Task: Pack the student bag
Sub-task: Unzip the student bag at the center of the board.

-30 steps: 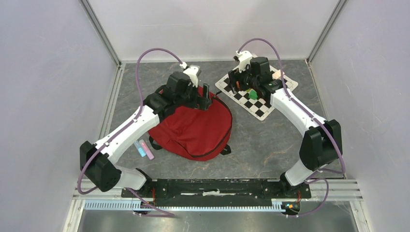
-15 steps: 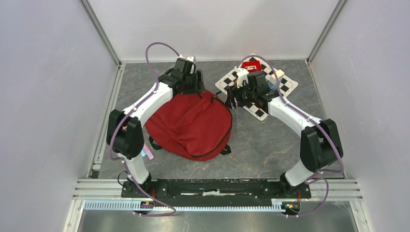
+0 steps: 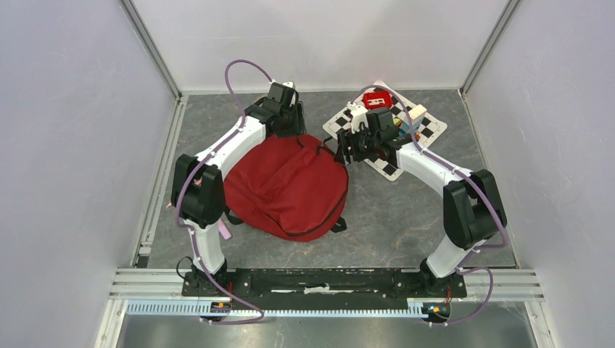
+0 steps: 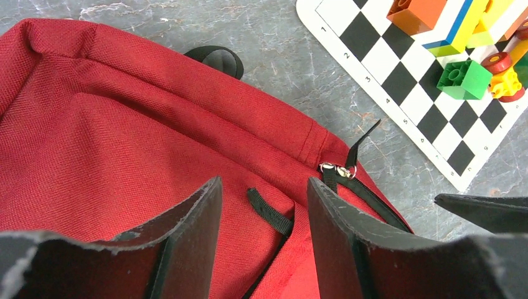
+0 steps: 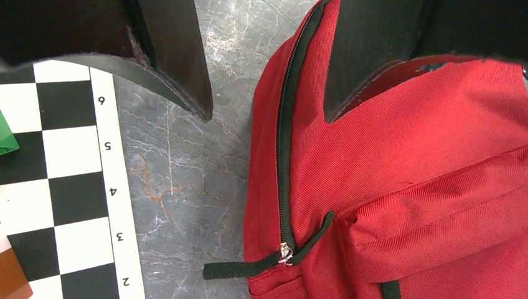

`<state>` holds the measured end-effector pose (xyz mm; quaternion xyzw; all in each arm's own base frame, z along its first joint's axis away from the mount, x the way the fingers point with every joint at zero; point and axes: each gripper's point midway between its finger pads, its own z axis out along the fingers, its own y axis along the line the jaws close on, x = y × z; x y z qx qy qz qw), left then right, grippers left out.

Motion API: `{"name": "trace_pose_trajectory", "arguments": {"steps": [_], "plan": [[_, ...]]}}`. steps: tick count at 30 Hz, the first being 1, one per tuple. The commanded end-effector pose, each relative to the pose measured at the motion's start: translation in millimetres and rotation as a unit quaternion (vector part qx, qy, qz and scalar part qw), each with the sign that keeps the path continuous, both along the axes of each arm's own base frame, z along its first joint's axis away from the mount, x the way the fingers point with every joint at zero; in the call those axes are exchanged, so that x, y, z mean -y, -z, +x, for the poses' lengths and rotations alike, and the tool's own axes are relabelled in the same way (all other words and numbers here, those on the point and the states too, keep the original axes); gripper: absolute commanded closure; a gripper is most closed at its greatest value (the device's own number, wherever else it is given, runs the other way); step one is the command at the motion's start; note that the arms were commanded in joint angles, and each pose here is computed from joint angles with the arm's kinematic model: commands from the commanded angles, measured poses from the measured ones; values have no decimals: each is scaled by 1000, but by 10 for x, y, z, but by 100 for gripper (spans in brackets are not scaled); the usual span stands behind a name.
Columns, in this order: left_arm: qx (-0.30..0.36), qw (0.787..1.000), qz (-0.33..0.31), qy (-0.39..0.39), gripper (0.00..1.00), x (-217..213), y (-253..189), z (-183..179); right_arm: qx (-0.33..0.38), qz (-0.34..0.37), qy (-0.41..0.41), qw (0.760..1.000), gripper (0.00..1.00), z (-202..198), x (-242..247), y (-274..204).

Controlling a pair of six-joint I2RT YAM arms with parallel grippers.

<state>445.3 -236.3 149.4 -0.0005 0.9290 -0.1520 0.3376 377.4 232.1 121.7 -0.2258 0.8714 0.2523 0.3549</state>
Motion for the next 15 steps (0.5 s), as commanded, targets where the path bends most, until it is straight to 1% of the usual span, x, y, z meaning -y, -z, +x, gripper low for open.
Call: {"name": "trace_pose_trajectory", "arguments": {"steps": [1,10,15], "plan": [[1,1000,-13,-4,42,23,0,27,32,19,-12,999,30,151,-123,-240],[-30,999,-31,-3,47,102,206,-43,28,19,-15,999,31,159,-137,-208],[-26,999,-41,5,58,150,201,-31,27,18,-16,999,31,147,-135,-193]]}}
